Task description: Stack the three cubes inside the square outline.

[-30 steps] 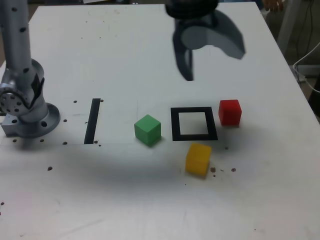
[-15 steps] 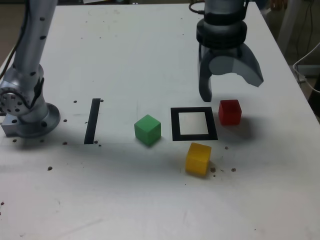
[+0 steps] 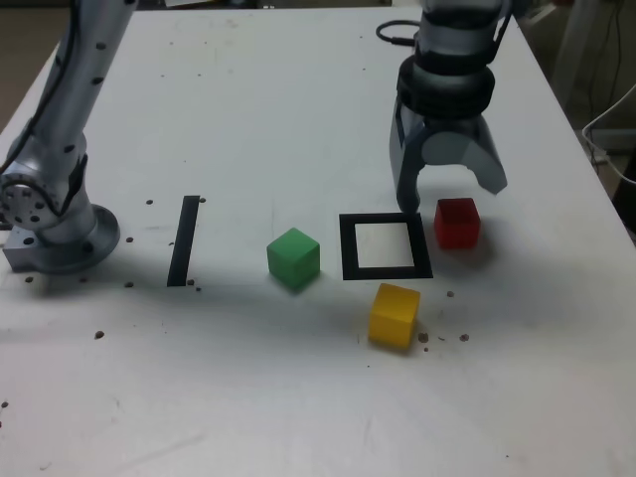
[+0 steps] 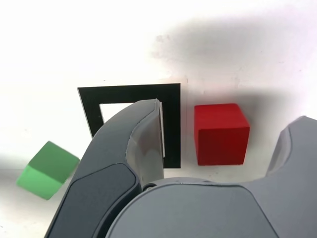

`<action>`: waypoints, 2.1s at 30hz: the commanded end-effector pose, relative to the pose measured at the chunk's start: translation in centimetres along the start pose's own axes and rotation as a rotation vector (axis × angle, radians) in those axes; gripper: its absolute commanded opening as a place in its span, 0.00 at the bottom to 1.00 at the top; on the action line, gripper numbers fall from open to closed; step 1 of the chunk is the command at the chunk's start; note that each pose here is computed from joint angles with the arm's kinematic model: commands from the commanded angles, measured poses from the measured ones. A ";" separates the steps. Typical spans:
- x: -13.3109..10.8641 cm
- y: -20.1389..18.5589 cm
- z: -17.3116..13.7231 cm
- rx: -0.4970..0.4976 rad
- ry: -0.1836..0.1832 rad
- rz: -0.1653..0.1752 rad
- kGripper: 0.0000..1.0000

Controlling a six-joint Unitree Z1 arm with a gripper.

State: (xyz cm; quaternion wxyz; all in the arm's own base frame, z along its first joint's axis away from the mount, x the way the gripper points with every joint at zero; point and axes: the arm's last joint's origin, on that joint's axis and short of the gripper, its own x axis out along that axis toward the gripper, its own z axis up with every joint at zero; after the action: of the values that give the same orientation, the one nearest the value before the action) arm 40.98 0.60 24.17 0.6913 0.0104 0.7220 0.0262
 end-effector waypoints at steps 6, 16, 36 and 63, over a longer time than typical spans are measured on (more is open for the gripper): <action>0.9 -0.1 0.7 0.001 -0.015 -0.010 0.73; 1.7 -0.2 1.3 -0.001 -0.010 -0.019 0.62; 2.1 -1.0 1.2 -0.002 -0.012 -0.033 0.37; -0.9 0.0 -7.2 -0.014 -0.012 0.011 0.31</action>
State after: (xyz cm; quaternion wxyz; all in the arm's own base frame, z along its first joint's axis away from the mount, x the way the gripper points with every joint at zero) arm 34.04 0.34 25.13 0.6934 0.0089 0.7197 0.0350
